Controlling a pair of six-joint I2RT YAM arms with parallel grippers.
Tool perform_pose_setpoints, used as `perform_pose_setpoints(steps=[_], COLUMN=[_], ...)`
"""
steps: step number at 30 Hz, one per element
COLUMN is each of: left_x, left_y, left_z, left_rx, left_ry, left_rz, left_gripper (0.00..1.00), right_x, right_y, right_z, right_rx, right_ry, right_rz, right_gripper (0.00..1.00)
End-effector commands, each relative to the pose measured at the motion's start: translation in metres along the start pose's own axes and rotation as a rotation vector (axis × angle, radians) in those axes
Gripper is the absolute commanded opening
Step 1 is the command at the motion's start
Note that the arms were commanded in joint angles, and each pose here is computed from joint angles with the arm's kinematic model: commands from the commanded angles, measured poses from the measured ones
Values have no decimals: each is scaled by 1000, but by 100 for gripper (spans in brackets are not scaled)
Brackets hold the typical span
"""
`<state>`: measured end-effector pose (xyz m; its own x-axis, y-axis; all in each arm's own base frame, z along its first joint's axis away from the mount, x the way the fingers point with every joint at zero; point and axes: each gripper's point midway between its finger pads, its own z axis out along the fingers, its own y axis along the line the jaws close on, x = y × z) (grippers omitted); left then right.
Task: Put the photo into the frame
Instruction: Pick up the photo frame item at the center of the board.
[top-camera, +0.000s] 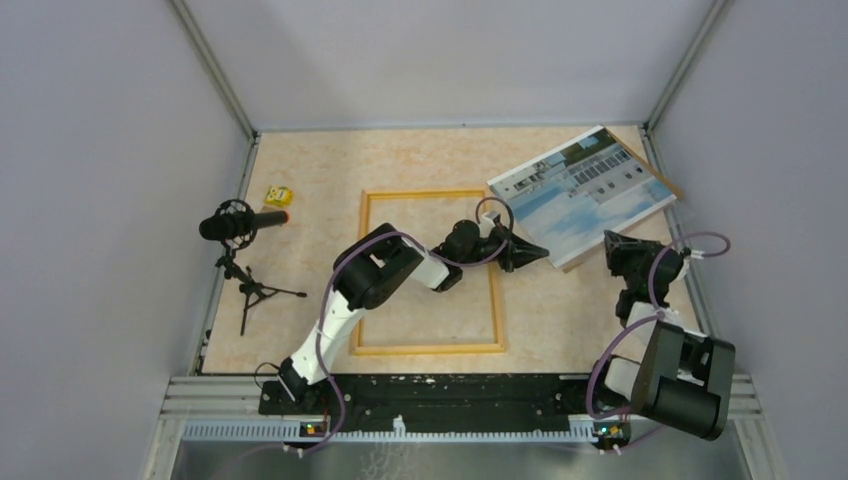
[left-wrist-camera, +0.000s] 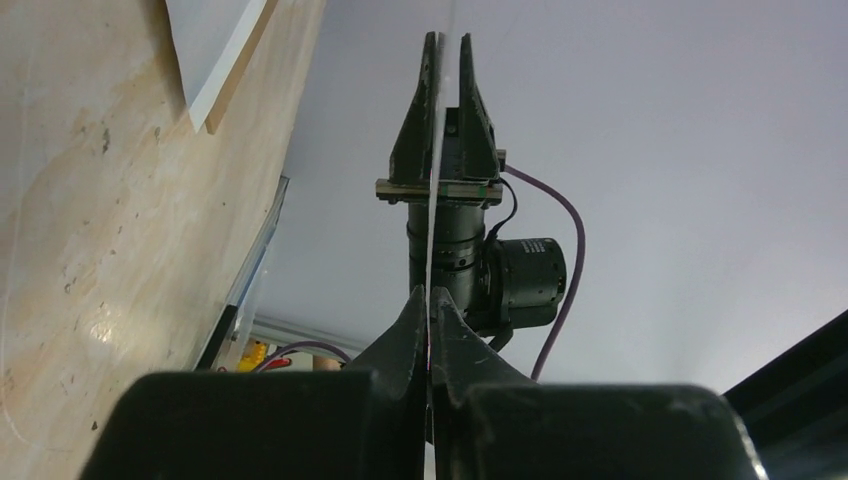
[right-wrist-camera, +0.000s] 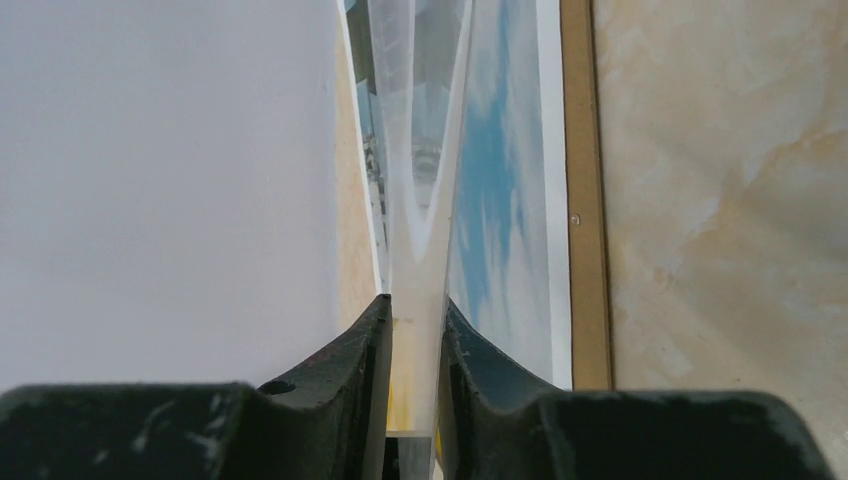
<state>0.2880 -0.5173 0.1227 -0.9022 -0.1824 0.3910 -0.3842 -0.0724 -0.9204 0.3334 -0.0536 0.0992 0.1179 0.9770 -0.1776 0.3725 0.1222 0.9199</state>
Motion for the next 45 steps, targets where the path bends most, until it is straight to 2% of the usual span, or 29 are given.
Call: perform_pose_setpoints(steps=[1,6,9,12,14,16,19,25,27,30,32,35,39,42,45], left_x=[36,51,57,58,60,62,69,89,95,95,83,60,48,53,59], left_y=[-37,-42,-42,-41,-39,-37,-36,-37,-41,-57,-73,-117,-204,-263,-299], left_z=[-7,-6,-5,-8,-11,-15,-22,-44,-53,-73,-92,-125,-171,-202,-225], left_rx=[54,52,49,45,35,19,-2,-100,-136,-191,-253,-341,-403,-393,-367], left_ry=[81,113,124,123,119,117,123,159,165,147,80,-96,-392,-587,-721], left_rz=[85,105,108,111,117,131,168,345,437,631,786,1059,1395,1551,1684], left_gripper=[0,0,0,0,0,10,32,88,98,99,98,98,99,99,99], right_x=[-16,-15,-12,-9,-9,-10,-15,-34,-39,-43,-44,-44,-39,-32,-16], right_y=[27,28,29,29,30,31,37,64,73,86,93,111,142,167,188], right_z=[8,18,24,27,25,22,16,-5,-13,-25,-34,-47,-67,-81,-92], right_rx=[-67,-70,-86,-87,-89,-79,-66,-23,-7,5,5,-18,-80,-132,-167], right_ry=[-50,-36,-10,8,11,7,-15,-63,-68,-64,-45,-16,29,75,127], right_rz=[-47,-19,-10,-14,-27,-44,-84,-261,-348,-483,-590,-716,-830,-883,-924], right_gripper=[20,26,26,17,6,0,0,0,0,0,0,0,0,0,0])
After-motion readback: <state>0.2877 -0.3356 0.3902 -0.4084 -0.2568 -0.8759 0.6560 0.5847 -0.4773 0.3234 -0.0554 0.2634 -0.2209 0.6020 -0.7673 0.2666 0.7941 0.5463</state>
